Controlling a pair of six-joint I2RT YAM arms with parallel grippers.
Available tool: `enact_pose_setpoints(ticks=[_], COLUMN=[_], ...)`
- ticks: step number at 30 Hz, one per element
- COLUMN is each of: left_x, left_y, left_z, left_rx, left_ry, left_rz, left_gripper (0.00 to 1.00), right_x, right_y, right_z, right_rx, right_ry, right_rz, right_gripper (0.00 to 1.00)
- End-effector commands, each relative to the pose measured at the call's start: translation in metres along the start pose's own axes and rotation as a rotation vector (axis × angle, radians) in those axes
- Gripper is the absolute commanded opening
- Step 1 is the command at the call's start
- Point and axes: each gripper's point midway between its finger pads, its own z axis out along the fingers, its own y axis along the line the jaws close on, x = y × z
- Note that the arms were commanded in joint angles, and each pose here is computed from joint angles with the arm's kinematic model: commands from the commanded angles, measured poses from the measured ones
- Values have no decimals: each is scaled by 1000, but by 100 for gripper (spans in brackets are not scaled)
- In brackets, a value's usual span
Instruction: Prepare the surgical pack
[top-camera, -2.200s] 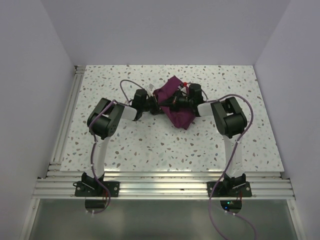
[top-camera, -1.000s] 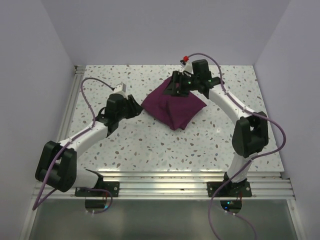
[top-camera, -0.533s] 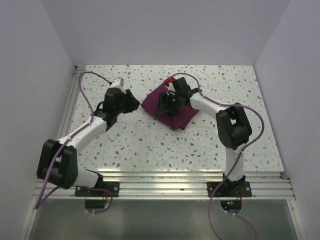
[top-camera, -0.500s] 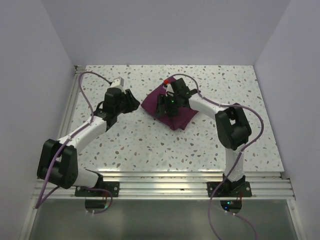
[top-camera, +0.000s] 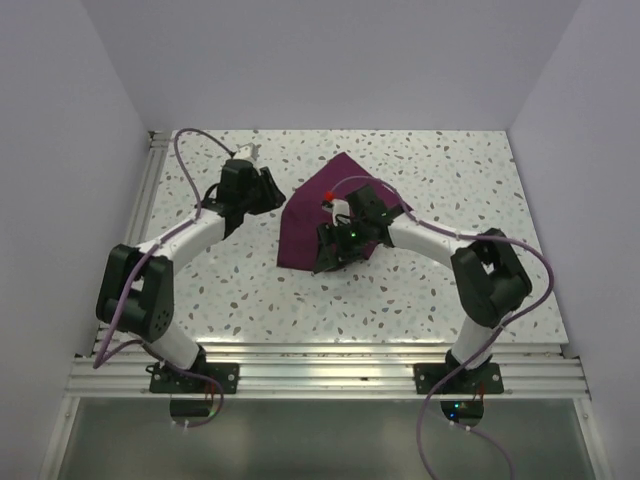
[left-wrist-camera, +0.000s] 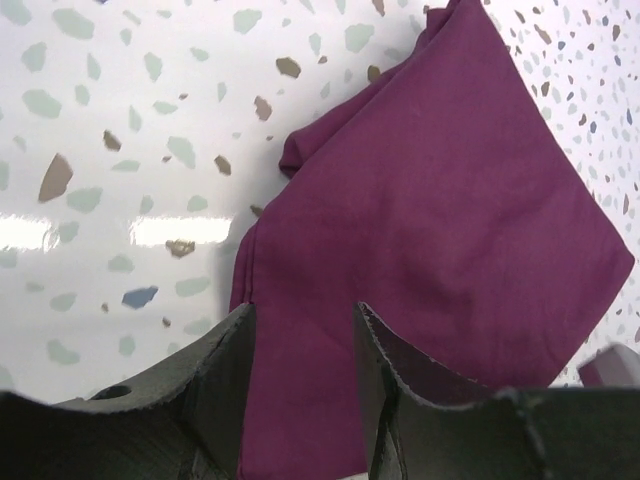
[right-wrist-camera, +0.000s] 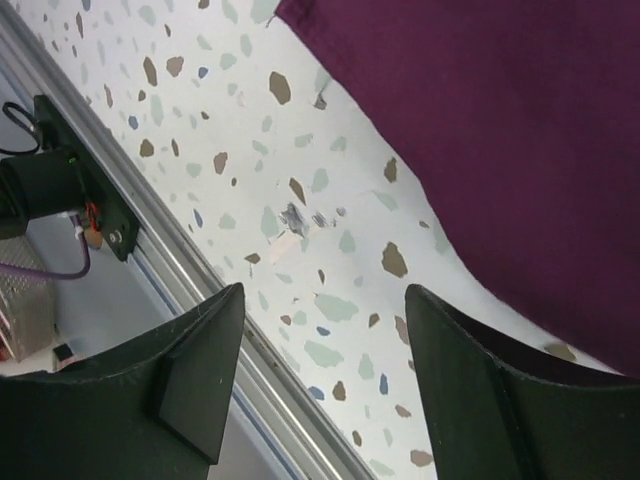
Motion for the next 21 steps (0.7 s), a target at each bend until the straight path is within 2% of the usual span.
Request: enact_pose_setpoints(ticks=[1,2,5,6,9,12,18,21], left_x=[-23,-23,-23,-32,-31,-32,-14,-3], left_y=[-17,-21,-23,-29,-29,-36,-36,-36], left_z=[21,27,46,51,67,74,96,104], left_rx=[68,89,119,151,196,246,298,322], left_ry=[-8,6,34,2,13,21,74,104], left_rz=[47,61,74,82,83,95,87,76], left_gripper=[47,47,47,47,48,48,49,43], right_x=[-24,-34,-39,-38,-33,-31,-39,-42], right_y=[-1,-21,-49,-55,-78,-90,-105,-113], right_z=[-35,-46,-74,-79,-94,-94,-71,-65], right_rx=[87,201,392,424,552,593,609,627], right_ry=[-159,-229,-374,-401,-499,-539,-492,-501], right_rz=[-4,45,138,157,234,277,297,306], right_gripper=[69,69,69,68,69,73,73,72])
